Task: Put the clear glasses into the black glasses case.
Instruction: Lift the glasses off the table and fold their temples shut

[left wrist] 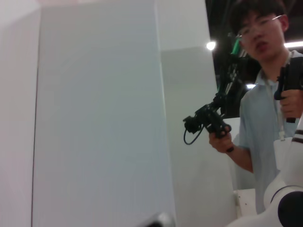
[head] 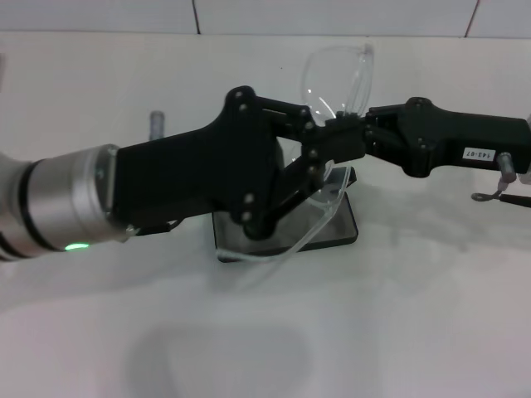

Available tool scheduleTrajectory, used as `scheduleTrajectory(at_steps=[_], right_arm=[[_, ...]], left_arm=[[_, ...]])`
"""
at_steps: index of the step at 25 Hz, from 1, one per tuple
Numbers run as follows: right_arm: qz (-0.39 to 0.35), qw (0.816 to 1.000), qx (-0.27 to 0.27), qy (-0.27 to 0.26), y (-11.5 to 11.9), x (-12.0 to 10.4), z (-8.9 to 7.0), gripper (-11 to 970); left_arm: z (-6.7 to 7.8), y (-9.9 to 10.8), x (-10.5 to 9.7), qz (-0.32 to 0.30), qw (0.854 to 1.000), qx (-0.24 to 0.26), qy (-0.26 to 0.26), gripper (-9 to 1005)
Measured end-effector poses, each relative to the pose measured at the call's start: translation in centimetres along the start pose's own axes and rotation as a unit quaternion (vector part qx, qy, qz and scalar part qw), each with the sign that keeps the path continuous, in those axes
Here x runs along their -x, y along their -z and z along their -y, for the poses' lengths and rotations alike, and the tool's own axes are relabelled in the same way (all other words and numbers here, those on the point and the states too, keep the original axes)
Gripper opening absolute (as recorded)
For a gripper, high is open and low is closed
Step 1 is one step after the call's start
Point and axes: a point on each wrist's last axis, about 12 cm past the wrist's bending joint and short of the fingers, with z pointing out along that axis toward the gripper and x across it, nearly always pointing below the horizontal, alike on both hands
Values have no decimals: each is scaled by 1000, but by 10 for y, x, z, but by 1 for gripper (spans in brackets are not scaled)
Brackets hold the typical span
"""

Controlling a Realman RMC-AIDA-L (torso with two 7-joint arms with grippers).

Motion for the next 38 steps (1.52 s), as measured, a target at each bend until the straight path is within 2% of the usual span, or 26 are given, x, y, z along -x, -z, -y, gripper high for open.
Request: scheduleTrajectory(at_steps=[2, 5, 7, 15, 22, 30, 38], right_arm=[[9, 999, -40, -7, 8, -4, 6, 58], [27, 998, -60, -11, 13, -3, 9, 58], [68, 994, -82, -18, 22, 0, 11, 58], [166, 981, -98, -18, 37, 13, 10, 56], [200, 979, -32, -23, 30, 16, -3, 54], [155, 987, 23, -28, 6, 14, -9, 54], [122, 991, 58, -22, -6, 10, -15, 55]], left_arm=[[9, 7, 8, 8, 1000, 2, -22, 55], [15, 12, 8, 13, 1000, 7, -22, 55], [18, 14, 6, 15, 1000, 9, -19, 56], [23, 18, -1, 15, 1000, 10, -17, 56], [20, 13, -1, 17, 1000, 1, -16, 57], [16, 7, -3, 15, 1000, -9, -13, 58], [16, 6, -3, 16, 1000, -10, -13, 58]])
